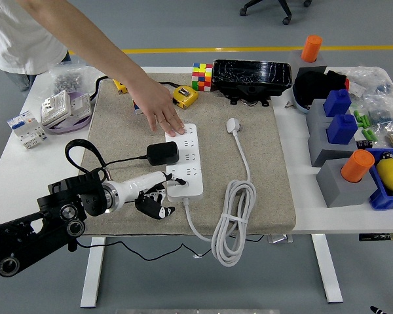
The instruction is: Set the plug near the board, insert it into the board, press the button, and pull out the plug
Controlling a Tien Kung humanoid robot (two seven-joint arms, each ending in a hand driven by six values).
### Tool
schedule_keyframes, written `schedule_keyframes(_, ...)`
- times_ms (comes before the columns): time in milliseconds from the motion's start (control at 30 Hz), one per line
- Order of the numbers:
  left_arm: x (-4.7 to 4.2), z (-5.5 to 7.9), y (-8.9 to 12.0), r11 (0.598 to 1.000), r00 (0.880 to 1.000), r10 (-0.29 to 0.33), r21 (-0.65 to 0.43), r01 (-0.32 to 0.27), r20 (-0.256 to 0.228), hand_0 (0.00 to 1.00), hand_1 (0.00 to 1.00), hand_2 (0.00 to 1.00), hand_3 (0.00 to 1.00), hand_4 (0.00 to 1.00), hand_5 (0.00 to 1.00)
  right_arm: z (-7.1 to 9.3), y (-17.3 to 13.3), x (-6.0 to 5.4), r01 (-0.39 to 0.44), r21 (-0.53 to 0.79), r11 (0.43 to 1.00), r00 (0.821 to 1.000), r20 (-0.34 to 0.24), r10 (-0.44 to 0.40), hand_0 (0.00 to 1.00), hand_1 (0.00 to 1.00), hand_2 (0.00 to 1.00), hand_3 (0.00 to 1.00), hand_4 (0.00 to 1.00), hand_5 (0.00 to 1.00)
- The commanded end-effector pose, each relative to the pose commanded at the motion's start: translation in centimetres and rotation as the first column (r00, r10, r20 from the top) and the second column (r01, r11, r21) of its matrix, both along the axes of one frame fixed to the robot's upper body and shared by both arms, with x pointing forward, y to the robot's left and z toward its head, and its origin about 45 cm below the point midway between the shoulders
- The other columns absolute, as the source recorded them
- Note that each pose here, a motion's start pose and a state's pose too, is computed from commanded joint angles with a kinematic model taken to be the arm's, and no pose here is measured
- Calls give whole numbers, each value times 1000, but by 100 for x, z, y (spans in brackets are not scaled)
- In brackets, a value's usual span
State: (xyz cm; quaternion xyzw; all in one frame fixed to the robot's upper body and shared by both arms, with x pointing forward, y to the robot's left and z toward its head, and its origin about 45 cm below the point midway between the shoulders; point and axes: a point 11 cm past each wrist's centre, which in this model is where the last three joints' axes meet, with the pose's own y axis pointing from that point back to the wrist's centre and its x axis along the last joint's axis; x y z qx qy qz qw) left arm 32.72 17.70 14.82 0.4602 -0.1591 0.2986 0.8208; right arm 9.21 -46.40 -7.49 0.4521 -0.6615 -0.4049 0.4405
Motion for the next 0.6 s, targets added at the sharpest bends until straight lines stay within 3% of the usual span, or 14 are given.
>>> schedule_keyframes(133,8,22,-1,1000,1000,0,-6,0,23,87,61,154,858,598,2,0,0,-2,1,0,1000,1000,0,-1,675,683,689,592,928,525)
schedule_keyframes(233,20,84,-21,998,999,10,-66,-7,39,87,61,154,858,598,2,-4,2,-11,1,1,1000,1000,-2,-1,675,683,689,592,928,525)
schedule_keyframes(267,25,101,-26,997,999,12,-80,-8,45,94,60,162,781,616,2,-5,3,-13,1,1,1000,1000,-2,-1,675,684,689,592,928,525)
schedule_keyframes(433,79,177,-22,988,994,47,-149,-32,98,94,60,162,781,616,2,-7,10,-13,1,2,1000,1000,-2,-1,675,684,689,592,928,525)
schedule_keyframes(467,89,188,-18,986,993,56,-164,-39,104,195,121,249,810,741,82,-7,11,-9,0,2,1000,1000,-1,0,674,684,689,593,928,525)
schedule_keyframes(600,147,242,5,968,984,108,-240,-71,142,195,121,249,810,741,82,-4,13,8,0,2,1000,1000,2,0,674,684,689,593,928,525)
